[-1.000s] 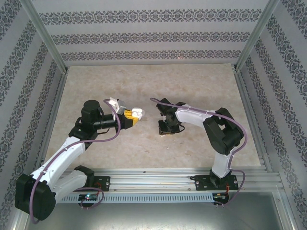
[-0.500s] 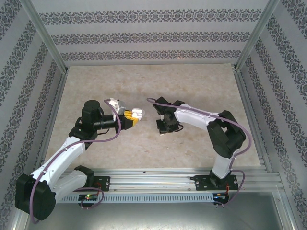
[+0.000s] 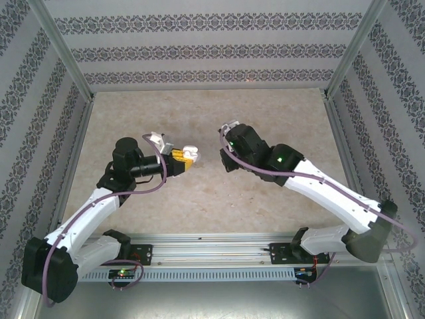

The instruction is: Insert wireless bluetooth earbuds into charging case

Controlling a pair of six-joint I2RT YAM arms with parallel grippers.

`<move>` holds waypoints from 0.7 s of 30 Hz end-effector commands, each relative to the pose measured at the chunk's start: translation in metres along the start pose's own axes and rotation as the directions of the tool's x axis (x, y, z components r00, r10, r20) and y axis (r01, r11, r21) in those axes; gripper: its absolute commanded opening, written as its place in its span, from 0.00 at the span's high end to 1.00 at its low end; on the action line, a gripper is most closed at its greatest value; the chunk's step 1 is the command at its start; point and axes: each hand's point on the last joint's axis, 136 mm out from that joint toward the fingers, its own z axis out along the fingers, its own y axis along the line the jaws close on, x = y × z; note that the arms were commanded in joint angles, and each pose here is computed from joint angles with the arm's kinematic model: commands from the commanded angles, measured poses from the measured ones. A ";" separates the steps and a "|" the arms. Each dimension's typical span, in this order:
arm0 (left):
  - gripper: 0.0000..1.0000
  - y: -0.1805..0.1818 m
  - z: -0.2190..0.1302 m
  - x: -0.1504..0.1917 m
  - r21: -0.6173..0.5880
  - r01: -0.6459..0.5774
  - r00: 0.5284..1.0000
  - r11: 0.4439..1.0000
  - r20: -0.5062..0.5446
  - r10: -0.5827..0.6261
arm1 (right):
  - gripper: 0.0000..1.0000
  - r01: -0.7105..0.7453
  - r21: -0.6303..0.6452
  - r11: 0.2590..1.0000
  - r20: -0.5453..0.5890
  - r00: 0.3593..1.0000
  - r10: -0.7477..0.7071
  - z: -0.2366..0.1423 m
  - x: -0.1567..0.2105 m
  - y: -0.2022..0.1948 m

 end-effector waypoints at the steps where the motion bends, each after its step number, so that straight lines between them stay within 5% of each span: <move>1: 1.00 -0.009 0.000 -0.027 0.037 -0.024 0.998 0.999 0.065 0.022 | 0.91 0.151 0.038 0.988 0.183 0.971 -0.155 -0.027 -0.044 0.010; 8: 1.00 -0.018 0.003 -0.037 0.086 0.008 0.998 0.996 0.058 -0.013 | 0.90 0.383 0.032 0.923 0.378 0.850 -0.366 -0.049 -0.079 0.061; 21: 1.00 -0.037 0.001 -0.045 0.184 0.047 0.998 0.982 0.019 -0.051 | 0.89 0.625 0.042 0.779 0.398 0.705 -0.587 -0.051 -0.081 0.087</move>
